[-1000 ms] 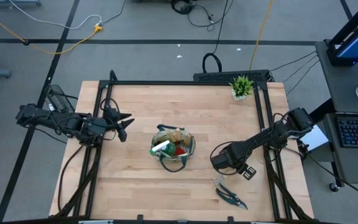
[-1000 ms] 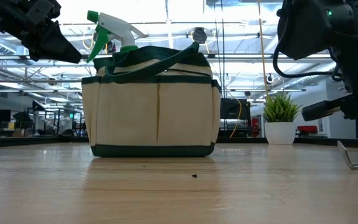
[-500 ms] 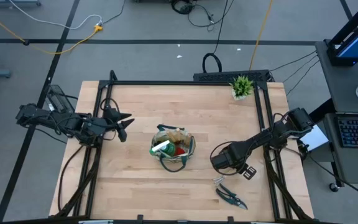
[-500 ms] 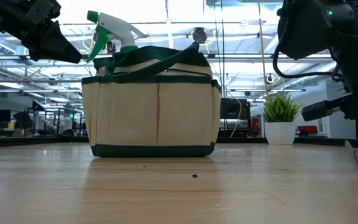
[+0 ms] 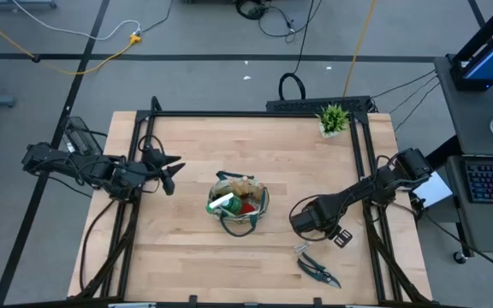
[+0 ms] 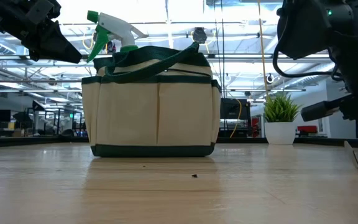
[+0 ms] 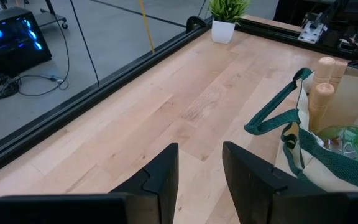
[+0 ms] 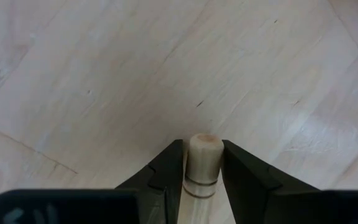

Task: Pick & Place Garden tools in Gardening bag
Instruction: Put the brown hand rake into the white gardening bag

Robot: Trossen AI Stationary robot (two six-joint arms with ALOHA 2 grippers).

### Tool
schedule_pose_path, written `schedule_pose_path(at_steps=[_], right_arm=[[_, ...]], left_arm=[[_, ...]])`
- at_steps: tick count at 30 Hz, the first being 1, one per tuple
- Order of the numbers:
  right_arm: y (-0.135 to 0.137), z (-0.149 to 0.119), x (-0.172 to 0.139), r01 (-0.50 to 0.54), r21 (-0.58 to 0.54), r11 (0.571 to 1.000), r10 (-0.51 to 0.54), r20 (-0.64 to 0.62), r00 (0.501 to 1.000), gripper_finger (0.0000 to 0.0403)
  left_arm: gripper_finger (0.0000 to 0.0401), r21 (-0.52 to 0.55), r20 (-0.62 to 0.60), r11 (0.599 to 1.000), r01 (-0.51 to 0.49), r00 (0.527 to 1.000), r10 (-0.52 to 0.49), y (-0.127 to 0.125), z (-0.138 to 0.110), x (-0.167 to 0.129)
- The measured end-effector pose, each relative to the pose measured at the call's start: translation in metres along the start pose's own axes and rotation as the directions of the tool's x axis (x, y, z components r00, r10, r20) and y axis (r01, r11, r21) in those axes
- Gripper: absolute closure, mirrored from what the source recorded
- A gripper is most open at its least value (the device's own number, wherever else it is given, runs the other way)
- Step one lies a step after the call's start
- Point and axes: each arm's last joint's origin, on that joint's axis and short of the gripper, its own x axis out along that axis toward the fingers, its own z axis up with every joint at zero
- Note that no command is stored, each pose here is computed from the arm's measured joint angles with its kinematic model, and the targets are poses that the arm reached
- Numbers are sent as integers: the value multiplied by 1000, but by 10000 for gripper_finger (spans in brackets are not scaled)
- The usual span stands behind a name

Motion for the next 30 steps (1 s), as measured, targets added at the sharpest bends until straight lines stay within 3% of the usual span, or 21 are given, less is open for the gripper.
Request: schedule_pose_path(at_steps=[8, 30], right_arm=[[0, 10, 20, 50, 41, 998, -49, -31, 998, 303], [1, 8, 21, 38, 70, 997, -35, -43, 998, 303]], left_arm=[[272, 0, 0, 1000, 1, 1000, -1, 0, 0, 0], [272, 6, 0, 1000, 0, 1000, 0, 0, 0, 0]])
